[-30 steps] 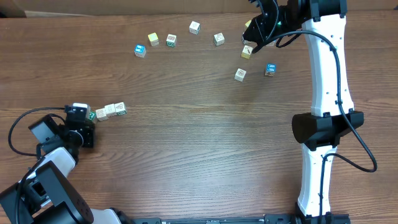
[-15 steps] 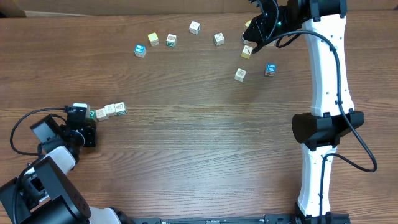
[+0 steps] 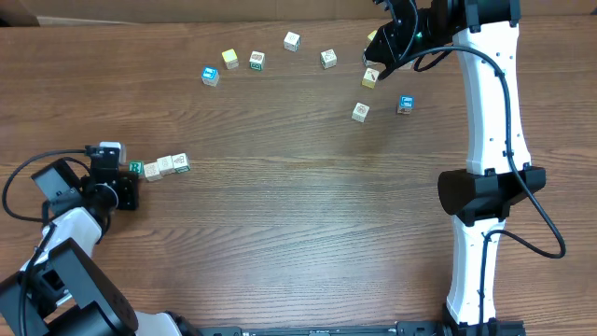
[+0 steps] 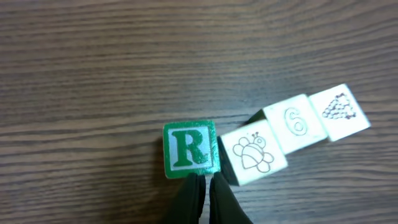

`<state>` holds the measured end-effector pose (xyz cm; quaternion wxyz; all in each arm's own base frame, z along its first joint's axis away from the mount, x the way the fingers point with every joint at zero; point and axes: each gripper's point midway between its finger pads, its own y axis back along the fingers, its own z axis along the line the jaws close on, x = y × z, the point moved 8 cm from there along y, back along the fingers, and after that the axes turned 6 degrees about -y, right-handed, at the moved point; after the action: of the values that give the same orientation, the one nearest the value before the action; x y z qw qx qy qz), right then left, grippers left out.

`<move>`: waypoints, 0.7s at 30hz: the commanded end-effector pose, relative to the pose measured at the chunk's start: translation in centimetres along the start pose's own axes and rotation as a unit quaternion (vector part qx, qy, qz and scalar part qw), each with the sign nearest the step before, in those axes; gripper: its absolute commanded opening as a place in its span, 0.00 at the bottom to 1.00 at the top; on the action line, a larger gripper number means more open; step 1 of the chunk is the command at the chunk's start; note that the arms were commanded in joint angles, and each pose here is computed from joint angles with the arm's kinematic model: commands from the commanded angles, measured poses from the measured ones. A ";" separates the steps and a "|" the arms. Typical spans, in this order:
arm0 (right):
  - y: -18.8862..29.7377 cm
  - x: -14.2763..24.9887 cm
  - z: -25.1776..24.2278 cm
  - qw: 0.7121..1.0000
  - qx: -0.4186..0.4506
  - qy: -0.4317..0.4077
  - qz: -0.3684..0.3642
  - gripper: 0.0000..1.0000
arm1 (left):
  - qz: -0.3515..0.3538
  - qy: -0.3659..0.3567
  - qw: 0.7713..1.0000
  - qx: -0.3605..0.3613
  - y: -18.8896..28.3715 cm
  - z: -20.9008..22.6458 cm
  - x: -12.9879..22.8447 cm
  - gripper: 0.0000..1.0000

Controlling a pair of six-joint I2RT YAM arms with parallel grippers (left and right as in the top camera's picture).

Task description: Form a horizontal line

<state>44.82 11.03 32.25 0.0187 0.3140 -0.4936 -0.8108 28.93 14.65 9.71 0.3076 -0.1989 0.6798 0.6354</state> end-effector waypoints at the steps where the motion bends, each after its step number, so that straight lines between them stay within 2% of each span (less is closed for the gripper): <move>1: 1.6 -0.3 0.8 1.000 0.006 0.016 -0.020 0.04 | -0.004 -0.013 1.000 0.000 0.7 0.0 -1.2 0.04; 12: 1.6 -0.3 0.9 1.000 0.004 0.016 -0.021 0.04 | 0.020 0.000 0.999 0.025 0.8 -0.7 -0.7 0.04; 21: 1.6 -0.3 0.9 1.000 0.004 0.016 -0.021 0.04 | 0.070 -0.044 0.996 0.045 0.0 -3.1 -0.3 0.04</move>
<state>44.83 11.03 32.25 0.0185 0.3140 -0.4934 -0.8109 27.94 11.82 8.85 0.2731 -0.1253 0.7262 0.6183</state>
